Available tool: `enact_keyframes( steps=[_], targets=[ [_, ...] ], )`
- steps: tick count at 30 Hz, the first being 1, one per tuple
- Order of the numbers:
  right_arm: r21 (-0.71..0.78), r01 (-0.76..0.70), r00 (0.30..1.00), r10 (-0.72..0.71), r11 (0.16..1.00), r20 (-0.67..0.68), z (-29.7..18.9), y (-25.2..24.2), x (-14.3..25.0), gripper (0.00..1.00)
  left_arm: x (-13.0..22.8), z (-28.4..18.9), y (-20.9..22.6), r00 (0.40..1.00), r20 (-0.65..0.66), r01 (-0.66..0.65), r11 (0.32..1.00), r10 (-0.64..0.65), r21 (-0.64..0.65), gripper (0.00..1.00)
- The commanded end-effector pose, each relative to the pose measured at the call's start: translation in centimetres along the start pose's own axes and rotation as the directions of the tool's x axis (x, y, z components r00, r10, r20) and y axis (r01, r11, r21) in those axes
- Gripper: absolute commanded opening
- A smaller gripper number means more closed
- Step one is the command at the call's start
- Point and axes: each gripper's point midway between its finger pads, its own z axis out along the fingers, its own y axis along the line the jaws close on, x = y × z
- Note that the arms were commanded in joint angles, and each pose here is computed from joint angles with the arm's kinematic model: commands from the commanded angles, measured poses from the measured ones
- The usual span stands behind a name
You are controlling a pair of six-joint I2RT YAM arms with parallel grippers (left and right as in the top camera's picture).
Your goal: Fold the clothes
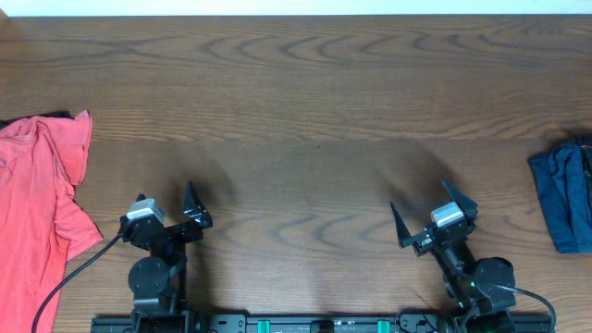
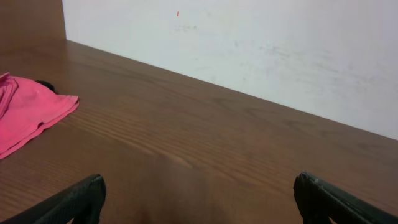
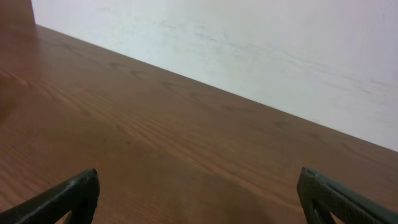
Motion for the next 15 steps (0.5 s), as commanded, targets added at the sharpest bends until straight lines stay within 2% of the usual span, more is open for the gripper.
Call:
enact_keyframes(
  steps=[1,15],
  targets=[
    [0.003,-0.012,1.000,0.012,1.000,-0.001,0.00,-0.11,0.15,0.99,1.82,0.23,0.66,0.999,-0.045,-0.017,1.000,0.016,-0.024,0.98],
    [0.003,-0.012,1.000,0.012,1.000,-0.001,0.00,-0.11,0.15,0.99,1.81,0.23,0.66,0.999,-0.044,-0.017,1.000,0.016,-0.024,0.98]
  ],
)
